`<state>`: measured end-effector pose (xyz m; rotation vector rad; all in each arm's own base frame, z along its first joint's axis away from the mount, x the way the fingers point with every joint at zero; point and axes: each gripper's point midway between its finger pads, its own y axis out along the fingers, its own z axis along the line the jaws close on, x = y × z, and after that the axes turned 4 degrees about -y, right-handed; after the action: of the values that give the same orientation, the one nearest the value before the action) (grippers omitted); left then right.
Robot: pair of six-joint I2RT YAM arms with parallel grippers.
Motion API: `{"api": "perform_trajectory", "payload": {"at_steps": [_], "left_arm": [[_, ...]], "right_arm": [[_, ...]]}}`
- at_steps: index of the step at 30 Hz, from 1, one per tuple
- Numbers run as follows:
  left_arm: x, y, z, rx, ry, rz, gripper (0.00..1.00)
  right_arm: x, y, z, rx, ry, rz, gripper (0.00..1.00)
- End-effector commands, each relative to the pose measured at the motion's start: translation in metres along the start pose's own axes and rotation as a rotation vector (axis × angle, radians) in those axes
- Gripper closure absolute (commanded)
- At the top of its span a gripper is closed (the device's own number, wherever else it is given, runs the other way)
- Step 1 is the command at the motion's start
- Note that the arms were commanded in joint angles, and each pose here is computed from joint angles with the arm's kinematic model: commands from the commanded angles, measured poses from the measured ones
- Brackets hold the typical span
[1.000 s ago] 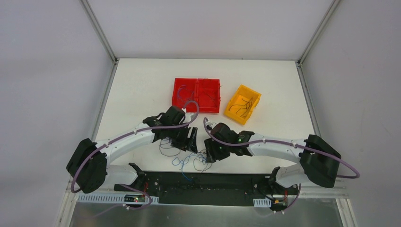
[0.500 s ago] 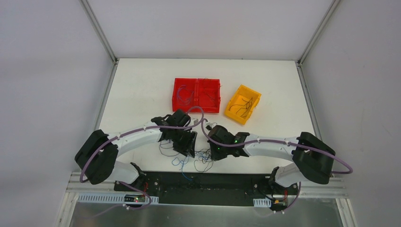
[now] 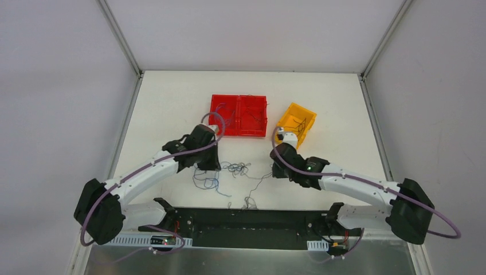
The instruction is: Untangle the cables
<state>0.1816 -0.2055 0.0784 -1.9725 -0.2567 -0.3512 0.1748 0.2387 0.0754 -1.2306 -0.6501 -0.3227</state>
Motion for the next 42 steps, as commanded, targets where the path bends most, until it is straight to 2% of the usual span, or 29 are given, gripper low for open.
{"api": "perform_trajectory", "payload": {"at_steps": [1,4,8,15,20,33,42], "left_arm": [[0.038,-0.022,0.058,0.209,-0.228,-0.172,1.00],[0.050,-0.039,0.085,0.297,-0.326,-0.266,1.00],[0.057,-0.058,0.102,0.367,-0.378,-0.359,1.00],[0.058,-0.075,0.126,0.488,-0.453,-0.412,1.00],[0.061,-0.072,0.120,0.471,-0.423,-0.376,1.00],[0.069,-0.081,0.108,0.408,-0.367,-0.393,1.00],[0.066,-0.080,0.109,0.405,-0.358,-0.387,1.00]], "right_arm": [[0.023,-0.014,-0.071,-0.232,0.132,-0.115,1.00],[0.038,-0.029,-0.107,-0.311,0.212,-0.171,1.00],[0.056,-0.049,-0.128,-0.332,0.259,-0.247,1.00],[0.091,-0.090,-0.159,-0.419,0.306,-0.355,1.00],[0.121,-0.102,-0.125,-0.231,0.298,-0.383,1.00],[0.233,-0.157,-0.054,0.026,0.231,-0.494,1.00],[0.304,-0.134,-0.029,0.049,0.228,-0.551,1.00]]}}
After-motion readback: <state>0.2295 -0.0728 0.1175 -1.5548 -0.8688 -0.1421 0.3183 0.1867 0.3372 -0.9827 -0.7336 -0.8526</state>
